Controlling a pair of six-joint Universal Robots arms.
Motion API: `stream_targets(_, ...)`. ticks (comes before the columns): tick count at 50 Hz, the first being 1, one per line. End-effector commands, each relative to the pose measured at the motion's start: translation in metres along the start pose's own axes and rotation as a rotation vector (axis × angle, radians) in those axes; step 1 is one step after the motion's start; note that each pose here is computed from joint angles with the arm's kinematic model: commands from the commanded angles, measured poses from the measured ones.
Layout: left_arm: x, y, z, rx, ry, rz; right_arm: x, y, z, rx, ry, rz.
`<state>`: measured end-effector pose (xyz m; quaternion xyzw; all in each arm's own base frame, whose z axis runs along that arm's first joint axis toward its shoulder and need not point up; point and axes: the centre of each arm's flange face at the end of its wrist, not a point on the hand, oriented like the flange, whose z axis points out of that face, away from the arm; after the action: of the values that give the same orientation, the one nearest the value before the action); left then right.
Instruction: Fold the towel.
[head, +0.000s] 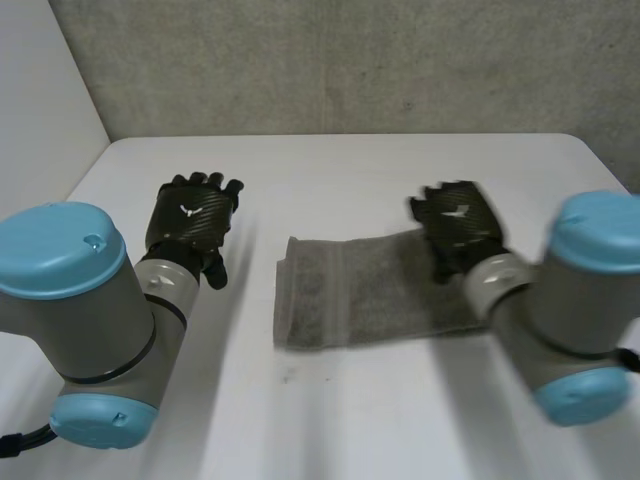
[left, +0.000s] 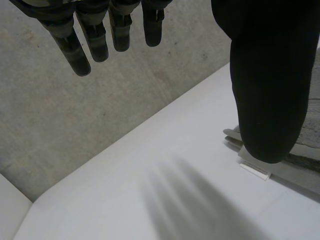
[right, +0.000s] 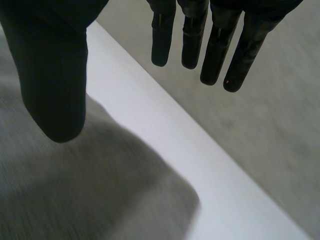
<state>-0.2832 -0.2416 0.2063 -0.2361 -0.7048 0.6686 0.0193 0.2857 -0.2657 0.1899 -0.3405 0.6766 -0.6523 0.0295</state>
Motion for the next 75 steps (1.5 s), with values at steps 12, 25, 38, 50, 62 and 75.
stream_targets(12,0.008,-0.011,-0.004,0.039,0.108,-0.234,0.049,0.102,-0.016,-0.188,-0.101,0.206)
stream_targets(25,0.004,-0.018,-0.009,0.057,0.101,-0.251,0.069,0.095,-0.003,-0.107,-0.001,0.069)
stream_targets(38,-0.009,-0.028,-0.009,0.090,0.068,-0.258,-0.068,-0.010,-0.009,0.234,-0.282,-0.238)
stream_targets(50,-0.016,-0.030,-0.007,0.100,0.050,-0.260,-0.140,0.016,-0.034,0.246,-0.462,-0.448)
stream_targets(62,-0.011,-0.048,0.013,0.153,0.057,-0.266,-0.047,-0.019,-0.023,0.186,-0.215,-0.050)
stream_targets(75,0.071,-0.043,0.020,-0.043,0.201,-0.340,0.029,-0.003,-0.022,-0.179,-0.200,0.571)
